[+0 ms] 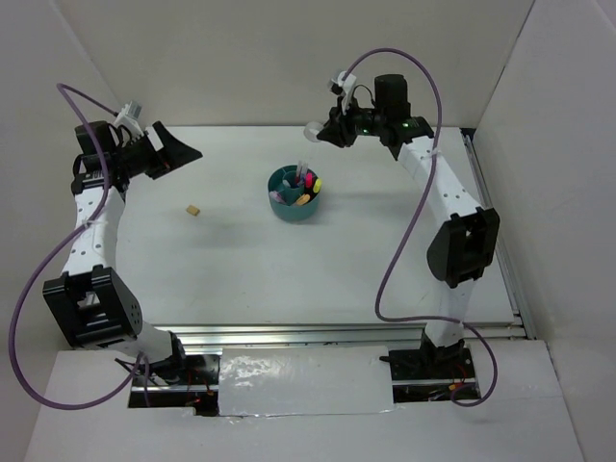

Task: Sort the stationery into containers
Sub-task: Place the stationery into the container

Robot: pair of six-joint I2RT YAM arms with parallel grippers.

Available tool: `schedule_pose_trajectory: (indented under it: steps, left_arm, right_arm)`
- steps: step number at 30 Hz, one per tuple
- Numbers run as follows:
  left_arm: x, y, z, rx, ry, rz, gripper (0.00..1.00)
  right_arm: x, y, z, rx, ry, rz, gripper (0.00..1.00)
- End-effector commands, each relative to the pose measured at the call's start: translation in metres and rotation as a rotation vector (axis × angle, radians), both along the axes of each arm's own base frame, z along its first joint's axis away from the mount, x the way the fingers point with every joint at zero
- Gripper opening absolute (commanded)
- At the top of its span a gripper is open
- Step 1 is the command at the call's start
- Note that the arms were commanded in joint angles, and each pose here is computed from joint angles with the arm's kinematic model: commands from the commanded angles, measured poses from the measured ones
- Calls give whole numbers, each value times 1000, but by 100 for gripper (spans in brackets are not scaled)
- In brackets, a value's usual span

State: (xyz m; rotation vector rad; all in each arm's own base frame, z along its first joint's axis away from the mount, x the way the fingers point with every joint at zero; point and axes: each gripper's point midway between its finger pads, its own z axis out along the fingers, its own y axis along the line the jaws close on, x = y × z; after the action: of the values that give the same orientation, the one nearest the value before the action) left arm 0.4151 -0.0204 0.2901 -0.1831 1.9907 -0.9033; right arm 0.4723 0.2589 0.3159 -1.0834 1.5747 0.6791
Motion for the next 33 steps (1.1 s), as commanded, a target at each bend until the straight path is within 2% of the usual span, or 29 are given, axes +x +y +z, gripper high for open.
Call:
schedule_pose_trajectory:
  steps: [1,5,13,33]
  left_arm:
    - [-8,-18,31,-2,-137,-114,99]
    - [-11,-20,32,15,-150,-119,99]
    - [-10,-20,19,19,-100,-103,99]
    - [-13,-17,-1,55,-38,-75,99]
  right_arm:
    - [23,-2,26,86,-46,-3,8]
    - [50,-11,6,100,-39,-35,9]
    - [66,-12,-35,46,-9,42,9]
    - [58,11,-117,-14,110,156,13]
